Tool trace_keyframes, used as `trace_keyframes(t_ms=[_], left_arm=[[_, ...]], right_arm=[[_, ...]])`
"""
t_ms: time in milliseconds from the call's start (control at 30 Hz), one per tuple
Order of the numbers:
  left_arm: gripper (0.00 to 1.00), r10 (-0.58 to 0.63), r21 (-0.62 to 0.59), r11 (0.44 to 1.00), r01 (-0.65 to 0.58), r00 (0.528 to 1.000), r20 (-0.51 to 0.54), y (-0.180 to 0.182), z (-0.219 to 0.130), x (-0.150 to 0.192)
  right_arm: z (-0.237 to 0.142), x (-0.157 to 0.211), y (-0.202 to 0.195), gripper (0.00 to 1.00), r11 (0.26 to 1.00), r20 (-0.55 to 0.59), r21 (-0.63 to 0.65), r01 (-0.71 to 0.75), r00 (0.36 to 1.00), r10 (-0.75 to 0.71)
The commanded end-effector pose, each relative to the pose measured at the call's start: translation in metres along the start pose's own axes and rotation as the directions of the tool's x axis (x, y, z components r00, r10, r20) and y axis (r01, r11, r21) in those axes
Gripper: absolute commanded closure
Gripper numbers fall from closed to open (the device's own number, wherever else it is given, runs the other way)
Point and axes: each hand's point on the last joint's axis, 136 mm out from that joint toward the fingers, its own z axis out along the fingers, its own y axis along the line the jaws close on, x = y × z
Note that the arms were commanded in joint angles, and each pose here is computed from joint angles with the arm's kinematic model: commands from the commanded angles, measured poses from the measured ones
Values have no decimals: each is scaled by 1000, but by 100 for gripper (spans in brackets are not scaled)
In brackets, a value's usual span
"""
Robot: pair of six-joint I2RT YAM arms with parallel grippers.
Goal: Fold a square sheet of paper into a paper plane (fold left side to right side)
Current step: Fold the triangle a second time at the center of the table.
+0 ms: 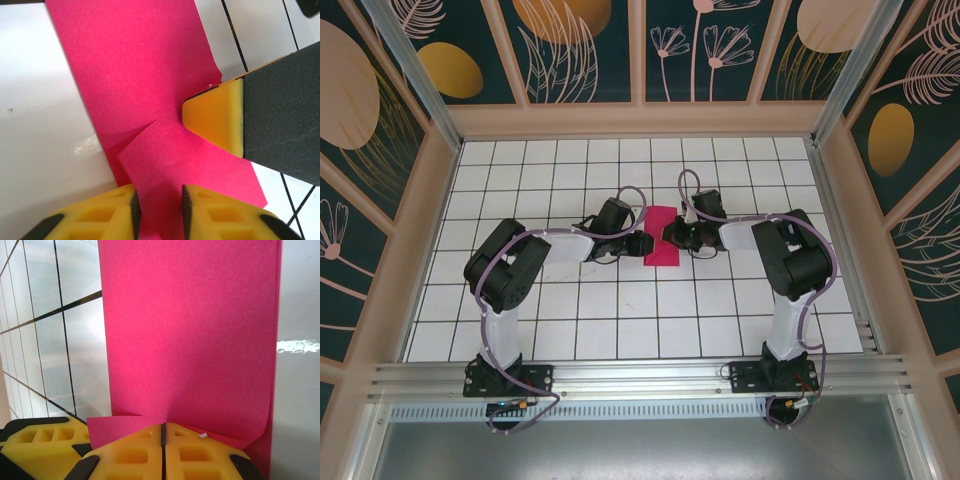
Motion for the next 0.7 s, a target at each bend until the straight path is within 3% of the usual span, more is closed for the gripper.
trace_keyframes(t_ms=[0, 267, 500, 600, 667], left_arm=[[77, -12, 10, 1000, 12, 1000, -16, -1, 4, 1], [92, -3, -34, 999, 2, 1000, -6, 5, 8, -6], [93, 2, -35, 999, -2, 1000, -8, 6, 11, -5], [93, 5, -24, 1000, -5, 1000, -4, 4, 10, -7], [94, 7, -10, 1000, -7, 1000, -4, 1, 10, -7]], right_arm=[[0, 24, -35, 90, 991, -70, 124, -58, 995, 67], [-5, 18, -26, 88, 994, -53, 102, -34, 998, 39], [-20, 7, -8, 83, 997, 0, 75, 22, 1000, -22], [-30, 8, -3, 73, 997, 14, 68, 39, 999, -40], [-37, 12, -2, 72, 997, 20, 68, 42, 999, -44]])
